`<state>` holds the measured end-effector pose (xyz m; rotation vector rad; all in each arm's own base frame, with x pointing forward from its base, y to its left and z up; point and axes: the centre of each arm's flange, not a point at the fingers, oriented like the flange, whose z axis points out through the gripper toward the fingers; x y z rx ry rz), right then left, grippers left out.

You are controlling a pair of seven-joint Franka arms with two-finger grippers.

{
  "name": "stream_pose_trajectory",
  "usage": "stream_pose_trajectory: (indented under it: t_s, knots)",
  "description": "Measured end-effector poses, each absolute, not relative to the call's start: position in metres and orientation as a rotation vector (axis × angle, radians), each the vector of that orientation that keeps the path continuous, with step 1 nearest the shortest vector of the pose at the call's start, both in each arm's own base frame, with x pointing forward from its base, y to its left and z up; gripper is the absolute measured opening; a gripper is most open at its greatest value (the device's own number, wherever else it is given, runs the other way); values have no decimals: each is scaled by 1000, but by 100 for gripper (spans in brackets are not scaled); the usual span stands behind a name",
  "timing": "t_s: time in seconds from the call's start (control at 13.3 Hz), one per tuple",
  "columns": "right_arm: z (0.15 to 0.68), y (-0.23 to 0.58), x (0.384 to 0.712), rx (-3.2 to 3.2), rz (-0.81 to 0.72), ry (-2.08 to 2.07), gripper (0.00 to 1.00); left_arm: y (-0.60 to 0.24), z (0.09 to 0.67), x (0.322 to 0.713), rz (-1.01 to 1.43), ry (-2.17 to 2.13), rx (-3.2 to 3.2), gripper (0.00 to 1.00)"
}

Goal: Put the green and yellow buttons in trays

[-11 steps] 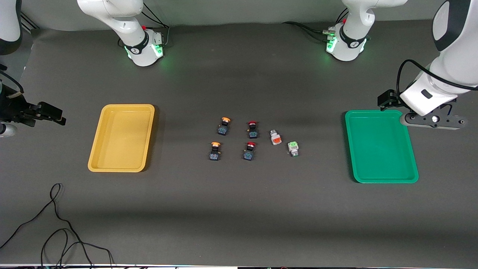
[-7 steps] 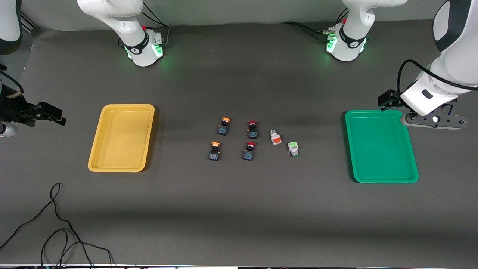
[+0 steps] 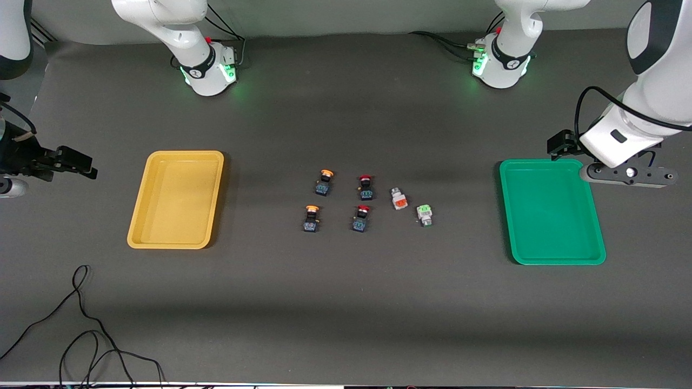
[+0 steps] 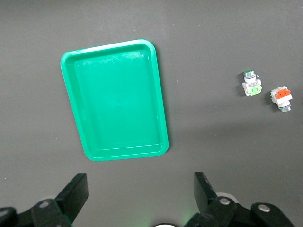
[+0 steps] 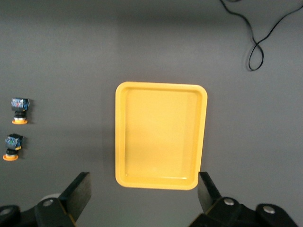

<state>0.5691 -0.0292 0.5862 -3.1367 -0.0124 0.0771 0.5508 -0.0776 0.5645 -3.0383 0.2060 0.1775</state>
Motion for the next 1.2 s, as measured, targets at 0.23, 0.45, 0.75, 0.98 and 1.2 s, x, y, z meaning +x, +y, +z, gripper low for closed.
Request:
stream_pose_trajectory:
  t_s: [0.23, 0.45, 0.75, 0.98, 1.2]
  knots:
    - [580, -18, 568, -3135, 108, -44, 100, -78, 564, 551, 178, 206, -3038, 100]
    - [564, -1, 567, -3132, 155, -78, 100, -78, 564, 551, 178, 206, -3038, 100]
    - [545, 92, 558, -3148, 192, -11, 100, -78, 564, 551, 178, 206, -3039, 100]
    - [537, 220, 532, -3160, 138, 108, 100, -78, 564, 551, 179, 207, -3039, 100]
    - [514, 326, 499, -3118, 144, 292, 100, -78, 564, 551, 179, 207, -3039, 100]
